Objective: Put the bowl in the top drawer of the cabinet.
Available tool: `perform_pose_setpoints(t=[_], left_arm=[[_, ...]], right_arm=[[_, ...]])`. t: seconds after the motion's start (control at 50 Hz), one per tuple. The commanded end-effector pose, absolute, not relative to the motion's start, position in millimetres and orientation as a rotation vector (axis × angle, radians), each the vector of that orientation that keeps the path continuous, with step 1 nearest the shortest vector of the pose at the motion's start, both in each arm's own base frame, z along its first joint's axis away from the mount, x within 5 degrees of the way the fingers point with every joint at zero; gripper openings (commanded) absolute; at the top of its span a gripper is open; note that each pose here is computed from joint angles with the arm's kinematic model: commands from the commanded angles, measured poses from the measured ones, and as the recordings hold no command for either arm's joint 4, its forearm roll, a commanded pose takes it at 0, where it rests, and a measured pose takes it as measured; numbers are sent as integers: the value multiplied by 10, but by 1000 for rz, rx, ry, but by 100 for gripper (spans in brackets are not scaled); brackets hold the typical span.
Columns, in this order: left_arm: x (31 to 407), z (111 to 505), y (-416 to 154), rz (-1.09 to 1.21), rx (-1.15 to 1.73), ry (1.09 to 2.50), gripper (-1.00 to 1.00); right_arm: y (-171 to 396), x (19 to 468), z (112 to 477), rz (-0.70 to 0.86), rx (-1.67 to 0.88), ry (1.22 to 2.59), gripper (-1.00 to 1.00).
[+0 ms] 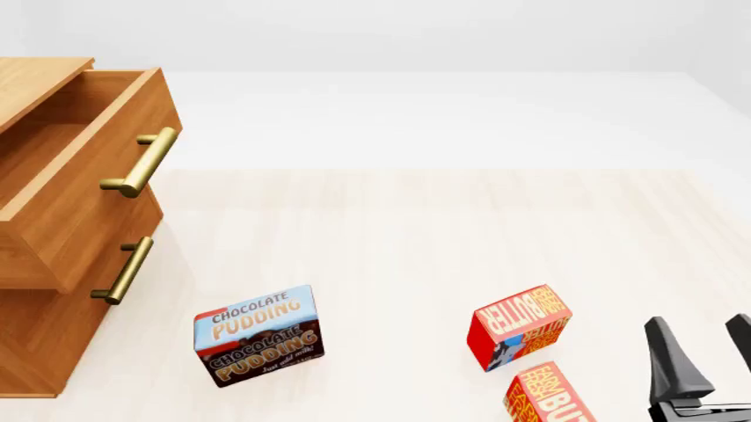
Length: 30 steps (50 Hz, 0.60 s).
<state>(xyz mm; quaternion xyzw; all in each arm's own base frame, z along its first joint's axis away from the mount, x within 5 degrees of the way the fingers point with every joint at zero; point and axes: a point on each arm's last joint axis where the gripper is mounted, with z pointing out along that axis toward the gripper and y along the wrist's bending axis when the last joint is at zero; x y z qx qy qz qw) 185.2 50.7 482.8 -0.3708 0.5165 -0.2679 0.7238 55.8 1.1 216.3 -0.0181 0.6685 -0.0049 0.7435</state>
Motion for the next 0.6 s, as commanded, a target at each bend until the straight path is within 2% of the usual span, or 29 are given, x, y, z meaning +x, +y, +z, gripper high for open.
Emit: perform_pose_setpoints(t=[0.02, 0.3, 0.6], left_arm=[[1837, 5099, 507, -522, -788, 1191, -100], [1852, 5320, 536, -433, -777, 1269, -100], [1923, 5151, 541, -381, -788, 1381, -100]], right_arm=[[10, 558, 2162, -14, -38, 1466, 100], [7, 562, 2151, -23, -38, 1478, 100], [0, 592, 2135, -39, -35, 1503, 100]])
